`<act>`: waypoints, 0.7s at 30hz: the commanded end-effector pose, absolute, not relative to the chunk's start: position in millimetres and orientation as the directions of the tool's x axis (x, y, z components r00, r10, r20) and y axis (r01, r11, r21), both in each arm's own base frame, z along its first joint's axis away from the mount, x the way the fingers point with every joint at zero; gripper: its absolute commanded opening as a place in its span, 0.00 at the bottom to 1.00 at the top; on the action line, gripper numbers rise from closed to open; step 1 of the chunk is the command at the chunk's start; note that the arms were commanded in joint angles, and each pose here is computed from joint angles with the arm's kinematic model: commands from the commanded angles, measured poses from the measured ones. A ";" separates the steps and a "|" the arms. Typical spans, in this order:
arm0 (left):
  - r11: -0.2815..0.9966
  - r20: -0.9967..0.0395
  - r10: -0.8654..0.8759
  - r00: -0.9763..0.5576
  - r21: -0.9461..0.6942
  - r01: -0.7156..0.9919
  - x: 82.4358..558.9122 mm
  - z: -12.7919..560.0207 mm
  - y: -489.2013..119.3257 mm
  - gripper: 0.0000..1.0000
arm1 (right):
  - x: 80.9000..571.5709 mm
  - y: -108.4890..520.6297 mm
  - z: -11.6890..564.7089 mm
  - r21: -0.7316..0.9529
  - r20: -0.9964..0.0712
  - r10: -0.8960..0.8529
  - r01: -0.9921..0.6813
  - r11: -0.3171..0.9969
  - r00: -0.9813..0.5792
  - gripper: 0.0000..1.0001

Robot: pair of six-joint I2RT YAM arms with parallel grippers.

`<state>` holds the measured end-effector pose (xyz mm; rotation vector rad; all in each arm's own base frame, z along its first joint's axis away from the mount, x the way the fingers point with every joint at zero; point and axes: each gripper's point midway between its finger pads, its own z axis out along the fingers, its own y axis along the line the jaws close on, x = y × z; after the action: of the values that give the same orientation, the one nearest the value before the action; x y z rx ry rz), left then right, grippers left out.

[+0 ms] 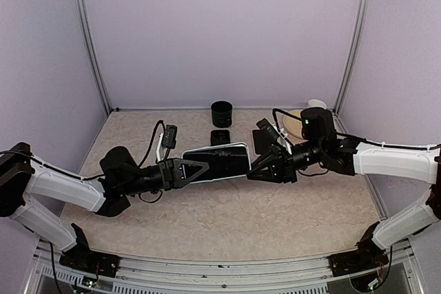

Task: Put the phone into the phone case
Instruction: Press the bottom corners of the phone case.

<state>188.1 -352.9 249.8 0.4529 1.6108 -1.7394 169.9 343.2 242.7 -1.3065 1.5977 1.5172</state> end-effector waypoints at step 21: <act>0.282 -0.635 -0.303 -0.711 -0.772 0.570 236.6 212.1 -337.1 0.00 | 211.4 320.8 239.6 -0.106 -0.951 -0.306 -0.970 0.217 0.035 1.00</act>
<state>237.0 -325.7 168.0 0.1730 1.9605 -1.4398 193.7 328.2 242.6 -1.3038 1.5299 1.0878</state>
